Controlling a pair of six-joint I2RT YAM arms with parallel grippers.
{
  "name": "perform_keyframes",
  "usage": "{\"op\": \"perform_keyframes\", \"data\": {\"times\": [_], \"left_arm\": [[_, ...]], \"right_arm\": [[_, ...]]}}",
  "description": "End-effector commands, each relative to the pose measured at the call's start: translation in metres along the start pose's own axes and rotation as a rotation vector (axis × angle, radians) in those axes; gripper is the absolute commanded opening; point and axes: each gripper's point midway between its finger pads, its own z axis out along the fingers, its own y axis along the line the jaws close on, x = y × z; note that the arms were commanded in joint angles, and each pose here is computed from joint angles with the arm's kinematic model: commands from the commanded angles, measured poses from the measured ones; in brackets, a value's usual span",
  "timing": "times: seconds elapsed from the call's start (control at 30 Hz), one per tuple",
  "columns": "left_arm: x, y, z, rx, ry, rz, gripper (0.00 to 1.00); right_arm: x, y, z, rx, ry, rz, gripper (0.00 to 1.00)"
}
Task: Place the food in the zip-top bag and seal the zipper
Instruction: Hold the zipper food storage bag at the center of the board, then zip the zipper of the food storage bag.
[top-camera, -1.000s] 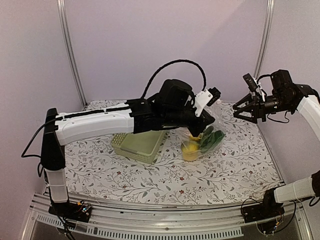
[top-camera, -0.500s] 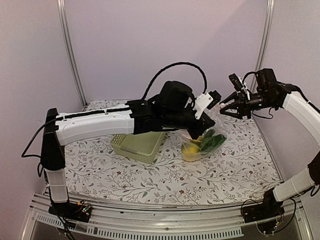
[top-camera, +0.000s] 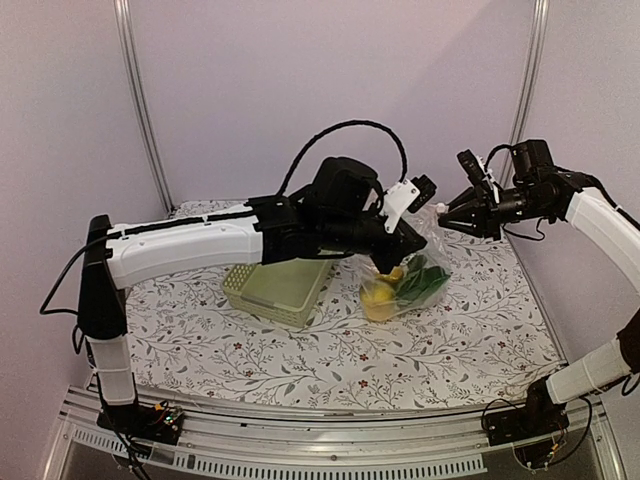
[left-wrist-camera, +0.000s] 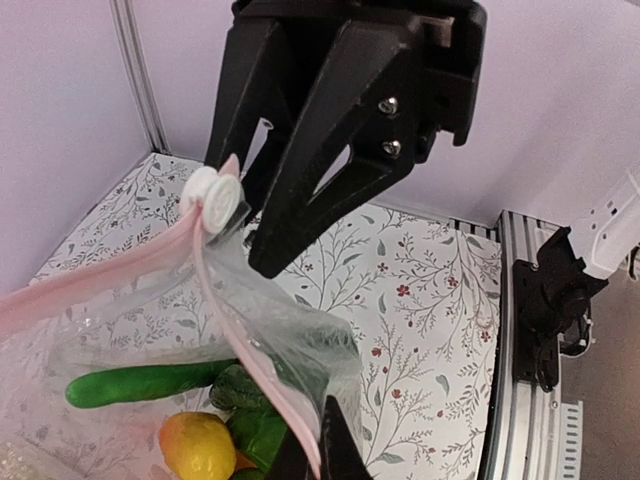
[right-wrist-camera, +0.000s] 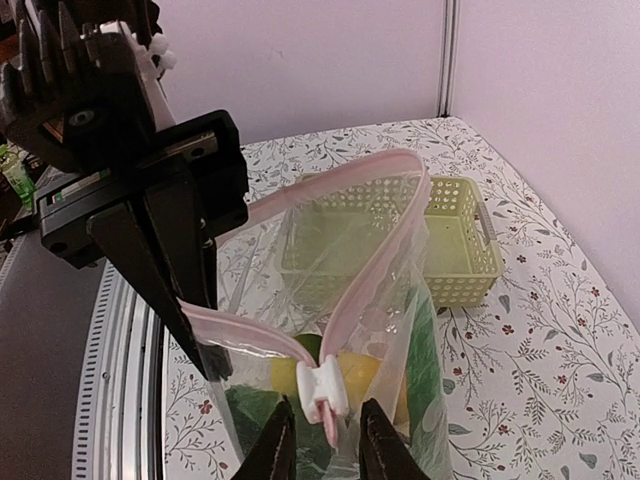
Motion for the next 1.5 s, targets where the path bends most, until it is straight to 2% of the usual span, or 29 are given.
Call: {"op": "perform_keyframes", "data": {"times": [0.0, 0.17, 0.4, 0.53, 0.63, 0.73, 0.8, 0.87, 0.93, 1.0, 1.23, 1.47], "left_arm": [[-0.019, 0.005, -0.017, 0.001, -0.052, -0.014, 0.01], [-0.016, 0.009, -0.017, -0.017, -0.043, -0.014, 0.01], [-0.012, 0.036, -0.03, -0.142, -0.008, 0.006, 0.09], [-0.019, 0.07, -0.05, -0.305, -0.031, 0.04, 0.15], [-0.031, 0.082, -0.059, -0.366, -0.064, 0.06, 0.33], [-0.052, 0.073, -0.063, -0.33, -0.129, 0.104, 0.46], [-0.069, 0.058, -0.066, -0.253, -0.189, 0.152, 0.52], [-0.079, 0.039, -0.066, -0.148, -0.235, 0.209, 0.64], [-0.083, 0.02, -0.064, -0.046, -0.254, 0.284, 0.74], [-0.088, 0.014, -0.06, -0.005, -0.257, 0.313, 0.79], [-0.098, 0.004, -0.043, 0.091, -0.25, 0.339, 0.81], [-0.099, -0.01, -0.029, 0.199, -0.264, 0.3, 0.72]], "right_arm": [[0.003, -0.002, 0.001, 0.019, 0.004, -0.002, 0.18], [0.0, -0.004, 0.0, 0.036, 0.0, 0.012, 0.01], [-0.014, 0.008, -0.017, 0.111, 0.018, -0.052, 0.0], [-0.017, 0.015, -0.027, 0.143, 0.052, -0.092, 0.0], [-0.016, 0.018, -0.029, 0.14, 0.067, -0.078, 0.0], [-0.014, 0.018, -0.029, 0.142, 0.08, -0.055, 0.0], [-0.014, 0.019, -0.029, 0.148, 0.096, -0.04, 0.0], [-0.014, 0.021, -0.029, 0.15, 0.11, -0.038, 0.0], [-0.017, 0.026, -0.03, 0.145, 0.114, -0.049, 0.0], [-0.021, 0.031, -0.032, 0.144, 0.116, -0.064, 0.0], [-0.03, 0.049, -0.038, 0.131, 0.124, -0.102, 0.0], [-0.026, 0.058, -0.034, 0.106, 0.142, -0.109, 0.0]]}}
